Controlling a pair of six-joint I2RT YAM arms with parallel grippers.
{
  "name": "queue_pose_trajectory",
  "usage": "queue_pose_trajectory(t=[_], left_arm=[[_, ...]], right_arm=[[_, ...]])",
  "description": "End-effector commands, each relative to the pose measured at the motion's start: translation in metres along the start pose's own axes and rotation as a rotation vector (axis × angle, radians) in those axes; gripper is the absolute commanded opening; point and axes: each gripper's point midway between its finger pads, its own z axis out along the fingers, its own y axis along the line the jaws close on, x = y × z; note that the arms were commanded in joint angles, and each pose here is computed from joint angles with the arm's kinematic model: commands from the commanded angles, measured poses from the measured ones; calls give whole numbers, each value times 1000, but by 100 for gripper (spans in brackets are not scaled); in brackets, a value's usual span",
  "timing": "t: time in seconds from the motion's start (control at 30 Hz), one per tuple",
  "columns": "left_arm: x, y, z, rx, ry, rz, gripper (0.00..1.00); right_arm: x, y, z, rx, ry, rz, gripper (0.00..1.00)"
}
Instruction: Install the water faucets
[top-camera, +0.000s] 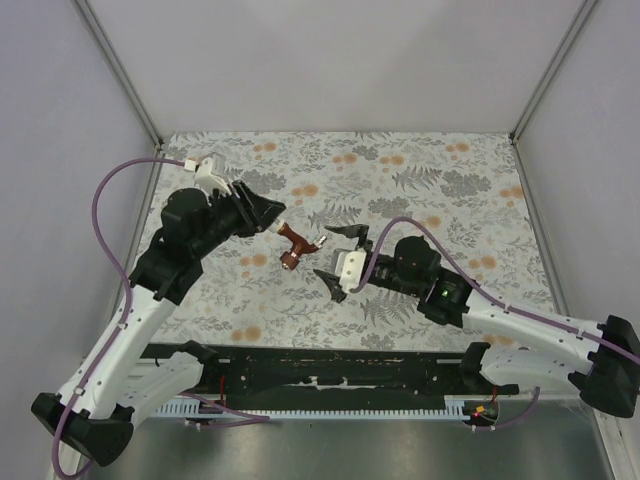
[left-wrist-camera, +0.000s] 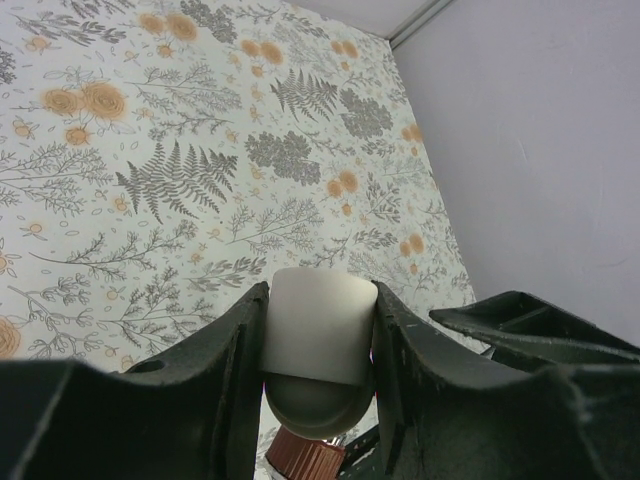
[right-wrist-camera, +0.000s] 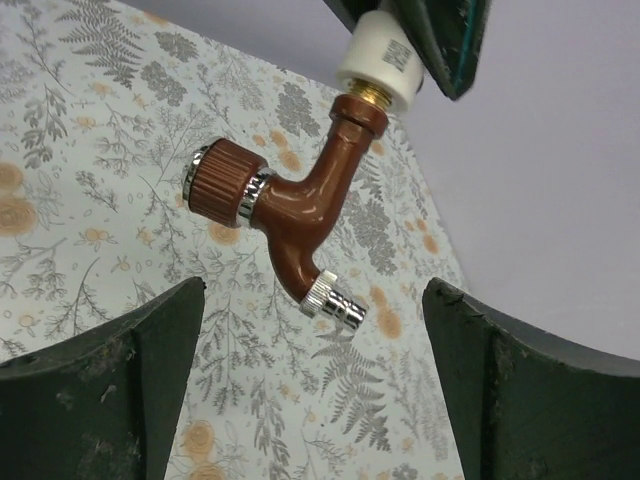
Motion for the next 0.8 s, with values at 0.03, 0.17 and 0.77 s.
queue_pose_trajectory(t=[0.03,0.17,0.77], left_arm=[[-18,-27,-5,79,-22,-3,2],[-18,-31,-4,92,-10,-20,2],[-18,-38,-7,139,-15,-6,2]], right_arm=[[-14,-16,17,105,40,-294,94],[-15,-14,31,164,61,-446,92],[-18,-19,56,377,-102,-284,32]])
